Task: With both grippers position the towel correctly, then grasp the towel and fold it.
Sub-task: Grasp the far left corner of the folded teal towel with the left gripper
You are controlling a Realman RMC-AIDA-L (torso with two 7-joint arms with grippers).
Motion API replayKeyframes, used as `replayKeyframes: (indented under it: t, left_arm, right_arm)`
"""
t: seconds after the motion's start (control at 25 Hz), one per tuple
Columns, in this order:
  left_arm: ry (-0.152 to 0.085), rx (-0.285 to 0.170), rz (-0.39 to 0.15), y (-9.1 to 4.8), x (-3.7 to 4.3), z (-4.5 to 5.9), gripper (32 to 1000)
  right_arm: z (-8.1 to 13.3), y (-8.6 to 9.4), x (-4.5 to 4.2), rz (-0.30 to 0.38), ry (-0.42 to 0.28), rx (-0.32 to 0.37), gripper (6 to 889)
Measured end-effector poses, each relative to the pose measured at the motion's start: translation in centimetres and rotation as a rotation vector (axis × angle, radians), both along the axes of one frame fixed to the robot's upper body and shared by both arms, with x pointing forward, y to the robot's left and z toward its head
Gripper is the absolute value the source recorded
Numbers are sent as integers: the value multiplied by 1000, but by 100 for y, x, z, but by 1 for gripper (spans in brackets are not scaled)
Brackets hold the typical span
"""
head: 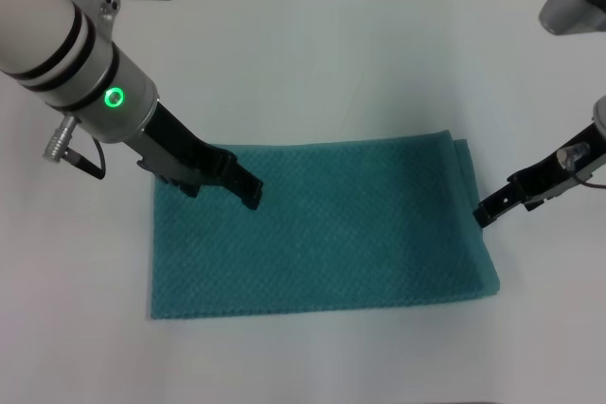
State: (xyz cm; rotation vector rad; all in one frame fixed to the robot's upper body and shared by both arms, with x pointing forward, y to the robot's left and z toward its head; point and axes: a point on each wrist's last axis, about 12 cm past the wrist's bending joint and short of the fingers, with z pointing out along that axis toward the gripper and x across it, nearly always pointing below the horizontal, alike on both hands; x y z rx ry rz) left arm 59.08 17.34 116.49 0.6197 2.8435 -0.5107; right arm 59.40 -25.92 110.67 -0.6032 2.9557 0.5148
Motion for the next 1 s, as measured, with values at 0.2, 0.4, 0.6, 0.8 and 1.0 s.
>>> replayKeyframes:
  t: [0.2, 0.4, 0.6, 0.8, 1.0]
  left_arm:
    - [2, 0, 3, 12, -3, -5, 865]
    - [4, 1, 5, 21, -7, -12, 864]
    - [7, 2, 13, 48, -11, -24, 863]
    - [13, 8, 22, 80, -17, -50, 862]
    - [18, 13, 26, 95, -17, -64, 862]
  right_arm:
    - [120, -14, 15, 3, -11, -3, 856]
    - [244, -26, 24, 10, -23, -6, 855]
    - [354, -45, 21, 10, -34, -10, 855]
    - [459, -51, 10, 19, -39, -13, 854]
    - [578, -61, 14, 19, -62, -20, 853]
